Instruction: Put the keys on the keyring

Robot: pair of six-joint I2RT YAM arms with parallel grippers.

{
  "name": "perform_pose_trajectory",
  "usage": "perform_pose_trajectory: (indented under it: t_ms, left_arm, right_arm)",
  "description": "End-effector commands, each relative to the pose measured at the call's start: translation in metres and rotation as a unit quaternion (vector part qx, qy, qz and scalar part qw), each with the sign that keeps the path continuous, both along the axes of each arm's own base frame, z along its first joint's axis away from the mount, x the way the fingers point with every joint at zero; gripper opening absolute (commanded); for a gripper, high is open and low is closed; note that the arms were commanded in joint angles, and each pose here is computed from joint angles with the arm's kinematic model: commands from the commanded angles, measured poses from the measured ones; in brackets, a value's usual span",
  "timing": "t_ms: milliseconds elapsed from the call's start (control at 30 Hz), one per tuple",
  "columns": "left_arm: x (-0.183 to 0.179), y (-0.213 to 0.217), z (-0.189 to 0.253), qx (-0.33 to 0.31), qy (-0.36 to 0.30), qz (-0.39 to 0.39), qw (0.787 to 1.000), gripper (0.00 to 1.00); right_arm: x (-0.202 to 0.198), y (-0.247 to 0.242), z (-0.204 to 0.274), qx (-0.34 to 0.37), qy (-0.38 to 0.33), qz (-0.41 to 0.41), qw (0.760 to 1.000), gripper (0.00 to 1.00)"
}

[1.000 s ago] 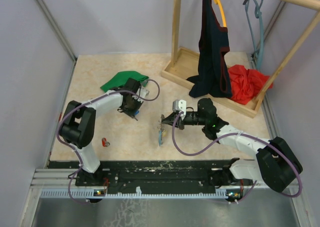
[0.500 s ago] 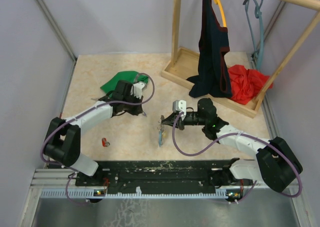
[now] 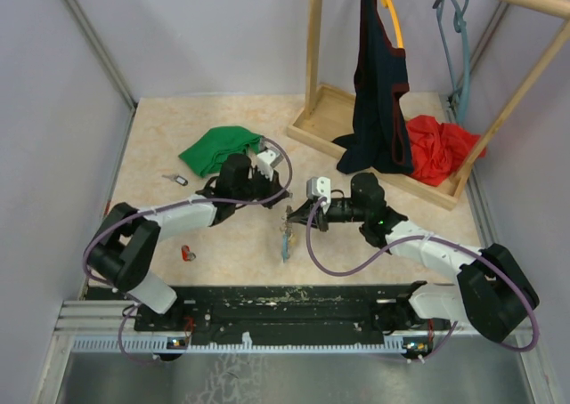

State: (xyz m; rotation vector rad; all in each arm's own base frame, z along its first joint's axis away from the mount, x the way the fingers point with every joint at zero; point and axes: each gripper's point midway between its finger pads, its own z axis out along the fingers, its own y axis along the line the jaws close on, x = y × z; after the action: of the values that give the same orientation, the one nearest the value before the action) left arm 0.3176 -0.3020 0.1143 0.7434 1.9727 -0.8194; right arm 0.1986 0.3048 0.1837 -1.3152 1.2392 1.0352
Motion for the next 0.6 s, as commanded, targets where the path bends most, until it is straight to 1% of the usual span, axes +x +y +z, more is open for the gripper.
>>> perform_pose_trajectory:
  t_ms: [0, 200, 367, 467, 567]
  left_arm:
    - [-0.008, -0.015, -0.01, -0.046, -0.024, -0.018, 0.998, 0.08]
    - [-0.019, -0.004, -0.011, -0.072, -0.063, -0.015, 0.995, 0.23]
    - [-0.028, 0.017, 0.003, -0.087, -0.11, -0.012, 0.99, 0.39]
    - [-0.037, 0.033, 0.02, -0.115, -0.152, -0.013, 0.982, 0.45]
    - [-0.054, 0.043, 0.04, -0.145, -0.194, -0.038, 0.969, 0.48]
  right_arm:
    - [-0.001, 0.008, 0.038, 0.034, -0.041, 0.019, 0.998, 0.0]
    - [-0.001, 0.008, 0.035, 0.025, -0.028, 0.022, 0.999, 0.0]
    - [0.0, 0.006, 0.028, 0.008, -0.016, 0.014, 1.0, 0.0]
    - [0.001, 0.006, 0.027, 0.003, -0.011, 0.011, 1.0, 0.0]
    - [0.002, 0.007, 0.026, 0.003, -0.006, 0.012, 1.0, 0.0]
